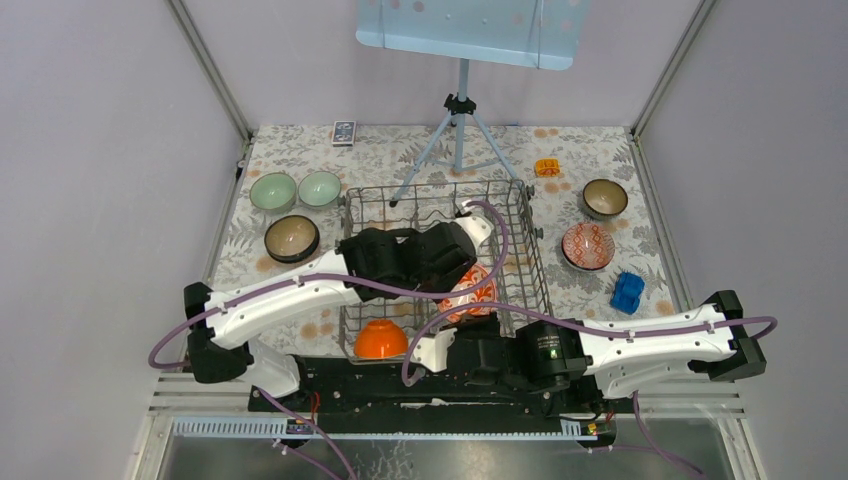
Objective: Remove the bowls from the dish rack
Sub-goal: Place the bowl at the center of the board.
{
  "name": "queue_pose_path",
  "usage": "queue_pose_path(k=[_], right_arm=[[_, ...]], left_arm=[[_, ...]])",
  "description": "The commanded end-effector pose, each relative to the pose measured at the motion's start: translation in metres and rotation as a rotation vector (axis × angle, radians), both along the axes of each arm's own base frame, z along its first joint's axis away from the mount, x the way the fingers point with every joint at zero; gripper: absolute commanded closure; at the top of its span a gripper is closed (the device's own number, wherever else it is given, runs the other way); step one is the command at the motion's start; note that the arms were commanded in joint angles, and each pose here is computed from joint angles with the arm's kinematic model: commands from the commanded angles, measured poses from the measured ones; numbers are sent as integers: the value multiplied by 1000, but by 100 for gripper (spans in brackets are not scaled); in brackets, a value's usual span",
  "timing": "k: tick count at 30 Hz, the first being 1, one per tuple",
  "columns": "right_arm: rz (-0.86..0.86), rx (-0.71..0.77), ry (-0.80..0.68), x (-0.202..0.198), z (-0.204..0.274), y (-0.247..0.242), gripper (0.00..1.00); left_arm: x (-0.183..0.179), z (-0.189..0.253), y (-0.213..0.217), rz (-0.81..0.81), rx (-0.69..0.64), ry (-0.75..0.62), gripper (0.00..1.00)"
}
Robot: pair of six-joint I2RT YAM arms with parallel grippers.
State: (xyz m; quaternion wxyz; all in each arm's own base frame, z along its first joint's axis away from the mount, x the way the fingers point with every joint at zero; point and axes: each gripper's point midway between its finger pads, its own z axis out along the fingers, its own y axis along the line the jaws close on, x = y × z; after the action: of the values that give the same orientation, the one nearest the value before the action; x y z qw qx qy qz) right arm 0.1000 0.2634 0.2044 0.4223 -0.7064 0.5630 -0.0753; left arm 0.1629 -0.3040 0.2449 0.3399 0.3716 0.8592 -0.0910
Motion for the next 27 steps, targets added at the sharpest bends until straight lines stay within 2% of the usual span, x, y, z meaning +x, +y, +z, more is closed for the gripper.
queue_pose_path(k=[1,7,9,12,16,21,23,27], right_arm=[[-19,90,-56,5,32,7,100],[-23,90,-51,4,31,9,100],[-29,93,-42,3,29,10,100],[-50,119,-13,0,26,13,83],[-113,237,28,-1,32,18,50],[-183,428,89,-2,48,28,9],[-215,479,92,0,57,33,1],[-286,631,110,3,82,53,0]], left_arm=[[3,9,-5,10,-19,-25,60],[4,10,-3,30,-26,-30,85],[5,10,-3,40,-30,-33,98],[6,11,-2,61,-52,-40,100],[11,8,0,97,-98,-40,100],[38,6,14,212,-227,10,100],[52,12,23,267,-297,22,100],[82,23,49,414,-394,20,100]])
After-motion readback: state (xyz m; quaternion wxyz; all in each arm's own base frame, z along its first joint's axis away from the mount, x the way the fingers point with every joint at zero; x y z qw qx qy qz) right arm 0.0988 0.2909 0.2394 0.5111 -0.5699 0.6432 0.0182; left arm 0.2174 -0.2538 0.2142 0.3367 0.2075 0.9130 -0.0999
